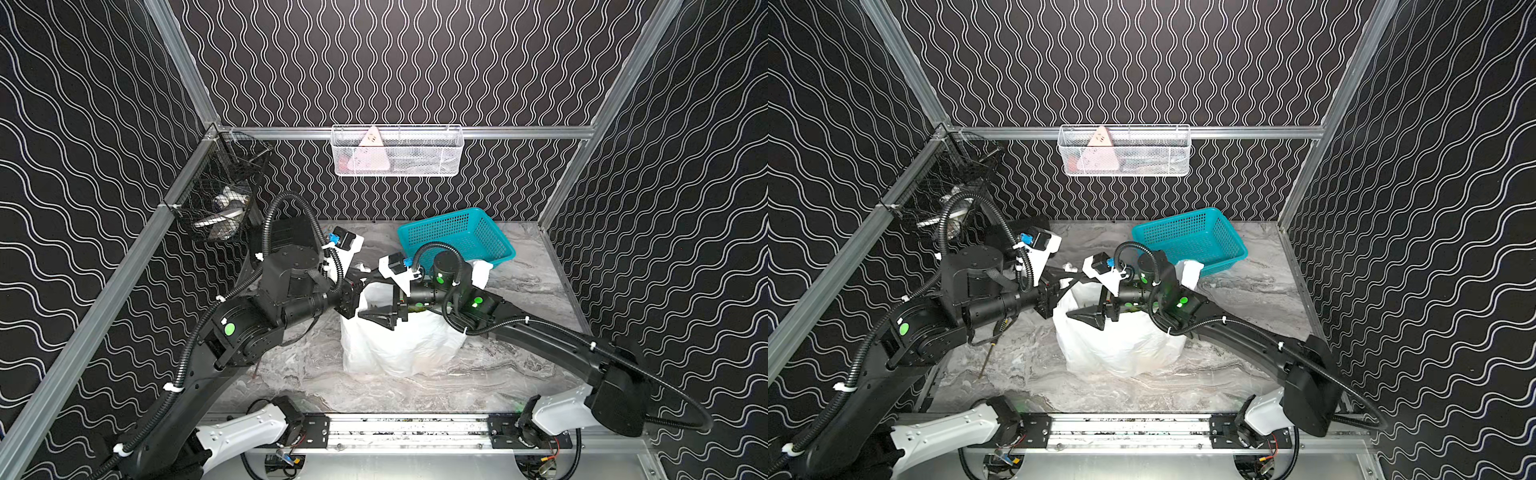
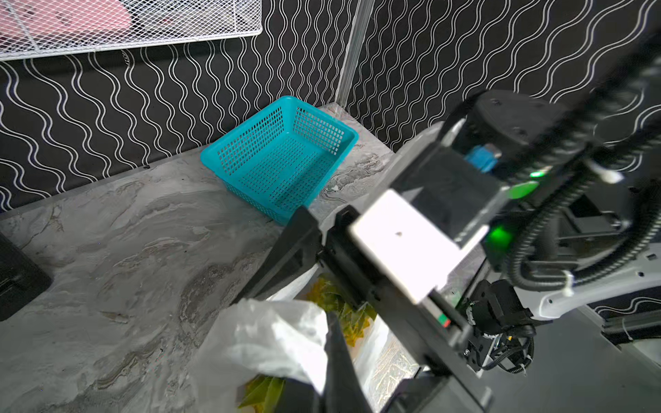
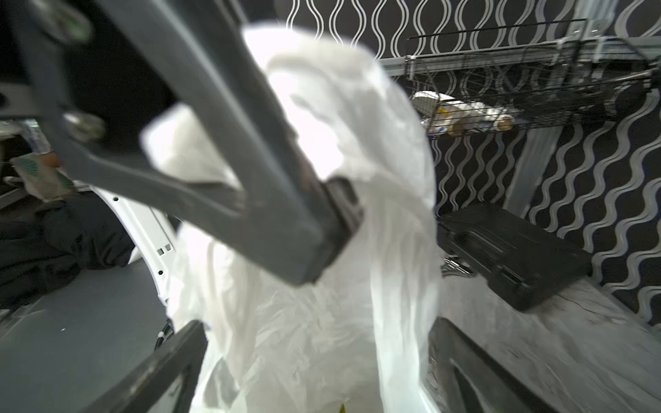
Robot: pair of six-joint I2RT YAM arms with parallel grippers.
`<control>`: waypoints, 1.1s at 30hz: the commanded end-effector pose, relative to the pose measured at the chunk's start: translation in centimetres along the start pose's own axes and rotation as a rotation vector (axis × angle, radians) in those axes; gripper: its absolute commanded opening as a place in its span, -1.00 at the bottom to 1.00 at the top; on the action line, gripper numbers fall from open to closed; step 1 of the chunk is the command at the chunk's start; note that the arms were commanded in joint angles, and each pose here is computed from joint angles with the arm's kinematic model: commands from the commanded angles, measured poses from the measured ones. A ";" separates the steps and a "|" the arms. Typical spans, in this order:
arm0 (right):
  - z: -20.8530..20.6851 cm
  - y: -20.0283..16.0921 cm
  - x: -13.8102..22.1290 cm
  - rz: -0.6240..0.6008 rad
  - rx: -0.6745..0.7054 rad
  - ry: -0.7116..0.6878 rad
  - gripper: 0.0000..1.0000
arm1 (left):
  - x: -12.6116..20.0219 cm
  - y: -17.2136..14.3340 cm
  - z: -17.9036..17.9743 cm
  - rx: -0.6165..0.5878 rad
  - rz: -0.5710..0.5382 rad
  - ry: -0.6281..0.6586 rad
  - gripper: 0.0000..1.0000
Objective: Place the pineapple into a plastic bag & tie a knot
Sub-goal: Adjust the plastic bag at the center of the board.
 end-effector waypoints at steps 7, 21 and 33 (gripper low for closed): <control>1.2 1.3 -2.8 -0.060 -0.012 0.191 0.99 | 0.9 0.5 -0.4 -0.057 -0.017 -0.025 -1.00; 1.3 1.4 -2.1 -0.046 -0.141 0.095 -1.00 | 5.6 1.1 -0.1 -0.300 -0.180 0.030 0.59; 1.1 1.6 0.2 0.033 -0.229 0.113 -1.00 | 6.2 -1.4 -2.4 -0.444 -0.102 -0.178 0.95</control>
Point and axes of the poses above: each gripper's point midway between its finger pads, its own x axis back along the fingers, its own z axis along the line the jaws close on, y = z × x, the point moved 7 cm from there along x, back along the fingers, and after that the axes turned 3 degrees about x, right-handed, at the moved point
